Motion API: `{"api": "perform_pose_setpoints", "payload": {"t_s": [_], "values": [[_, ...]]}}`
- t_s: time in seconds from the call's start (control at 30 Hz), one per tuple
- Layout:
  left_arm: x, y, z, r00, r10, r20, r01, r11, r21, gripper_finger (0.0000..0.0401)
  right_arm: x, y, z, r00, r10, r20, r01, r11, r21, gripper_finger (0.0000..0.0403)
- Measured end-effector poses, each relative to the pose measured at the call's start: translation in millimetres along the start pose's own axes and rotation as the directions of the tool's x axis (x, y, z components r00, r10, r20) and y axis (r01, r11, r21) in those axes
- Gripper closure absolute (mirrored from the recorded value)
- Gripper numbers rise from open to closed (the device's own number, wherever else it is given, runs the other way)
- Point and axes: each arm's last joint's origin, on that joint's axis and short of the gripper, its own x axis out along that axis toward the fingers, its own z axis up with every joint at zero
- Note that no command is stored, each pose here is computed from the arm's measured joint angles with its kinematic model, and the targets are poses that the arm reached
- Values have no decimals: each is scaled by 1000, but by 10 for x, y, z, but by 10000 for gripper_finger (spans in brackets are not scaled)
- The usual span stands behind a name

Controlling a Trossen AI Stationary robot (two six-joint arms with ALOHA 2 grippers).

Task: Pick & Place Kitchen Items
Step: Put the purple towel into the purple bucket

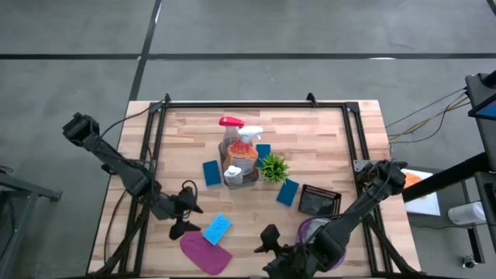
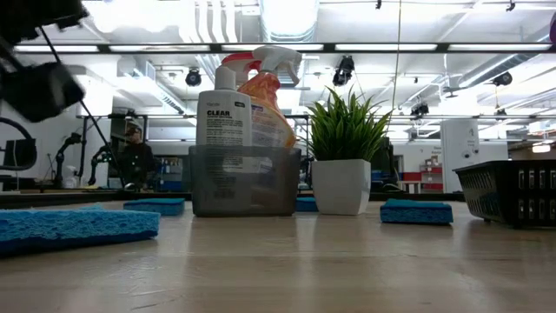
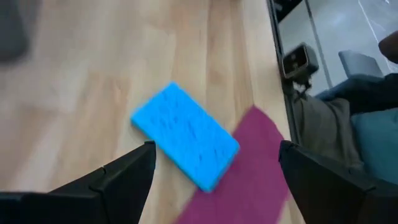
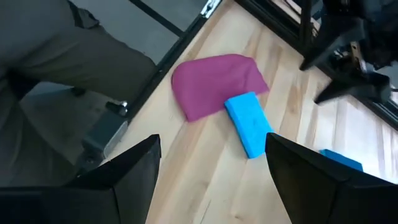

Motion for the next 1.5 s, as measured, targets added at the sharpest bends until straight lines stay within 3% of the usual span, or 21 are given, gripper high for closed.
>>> {"api": "perform_pose_setpoints", "payload": {"t_s": [0.23,0.47,0.7,0.87,1.0,1.1,1.27,1.5], "values": [[136,-60,-214,994,31,-101,-44,990,-133,59,-8,19,-47,999,3,-44,-2,1000,26,117],[354,-89,-412,967,56,-250,-108,974,-200,59,-18,39,-58,999,4,-54,-2,999,35,117],[566,-178,-477,922,123,-367,-191,969,-156,59,-15,32,-60,998,2,-57,0,999,45,117],[685,-246,-473,860,245,-447,-313,946,-84,59,-17,38,-61,998,4,-57,-1,999,47,117],[682,-264,-451,801,353,-484,-412,911,-17,59,-17,36,-61,998,3,-57,0,999,47,117],[616,-226,-437,738,464,-490,-521,853,24,64,-17,36,-61,998,3,-57,0,999,47,117],[482,-174,-419,609,592,-528,-666,743,64,109,-17,36,-64,998,2,-60,1,999,46,117],[483,-197,-412,611,571,-549,-661,749,44,246,-17,35,-67,998,0,-63,2,999,45,117]]}}
